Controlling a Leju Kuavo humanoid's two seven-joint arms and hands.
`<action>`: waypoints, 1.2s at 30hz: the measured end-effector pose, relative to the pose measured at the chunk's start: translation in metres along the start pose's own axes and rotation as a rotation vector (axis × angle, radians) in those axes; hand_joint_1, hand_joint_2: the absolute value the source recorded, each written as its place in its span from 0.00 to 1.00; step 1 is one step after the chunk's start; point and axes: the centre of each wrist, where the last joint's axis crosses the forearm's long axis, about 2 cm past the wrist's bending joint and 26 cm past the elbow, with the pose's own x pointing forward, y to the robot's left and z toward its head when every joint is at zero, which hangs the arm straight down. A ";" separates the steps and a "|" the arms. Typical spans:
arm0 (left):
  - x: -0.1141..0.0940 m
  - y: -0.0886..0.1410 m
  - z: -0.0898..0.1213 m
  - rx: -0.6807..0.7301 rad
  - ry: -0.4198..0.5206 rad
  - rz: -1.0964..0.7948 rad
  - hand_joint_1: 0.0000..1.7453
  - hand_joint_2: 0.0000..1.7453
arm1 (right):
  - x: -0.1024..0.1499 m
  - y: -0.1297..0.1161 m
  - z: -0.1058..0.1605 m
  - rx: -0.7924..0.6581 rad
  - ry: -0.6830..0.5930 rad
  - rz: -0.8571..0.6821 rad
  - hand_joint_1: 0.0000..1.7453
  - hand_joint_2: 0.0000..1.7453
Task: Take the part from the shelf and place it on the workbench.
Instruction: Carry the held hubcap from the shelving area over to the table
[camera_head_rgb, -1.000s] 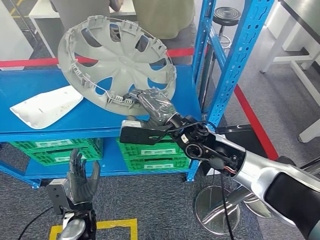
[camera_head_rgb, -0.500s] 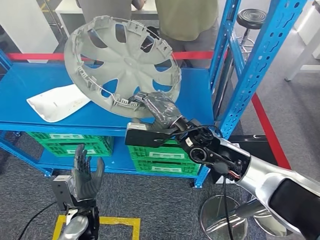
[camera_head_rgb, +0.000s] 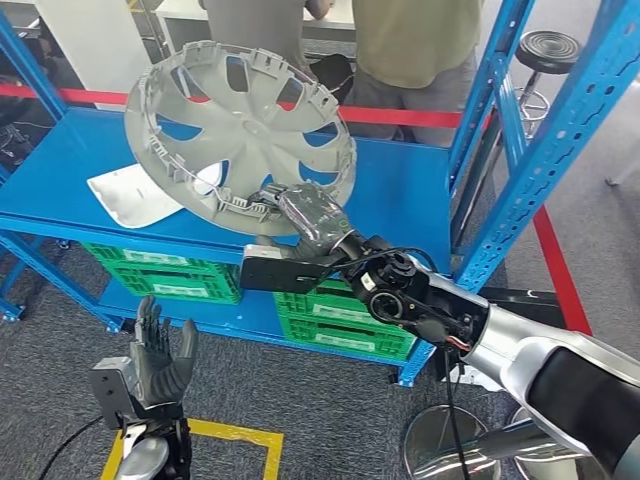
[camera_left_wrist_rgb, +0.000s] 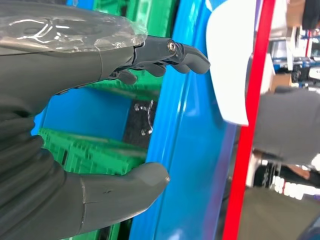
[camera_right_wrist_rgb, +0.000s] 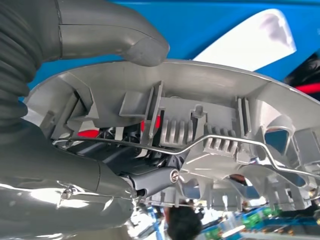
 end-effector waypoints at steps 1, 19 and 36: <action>0.000 0.000 0.000 -0.001 0.000 0.001 0.00 1.00 | 0.000 0.000 0.000 -0.001 0.001 0.000 1.00 1.00; 0.001 -0.006 -0.002 -0.020 -0.010 0.019 0.00 1.00 | -0.008 0.001 0.008 -0.002 0.018 -0.003 1.00 1.00; -0.002 0.002 0.004 -0.007 -0.006 -0.003 0.00 1.00 | -0.013 0.025 0.033 -0.064 0.070 -0.084 1.00 1.00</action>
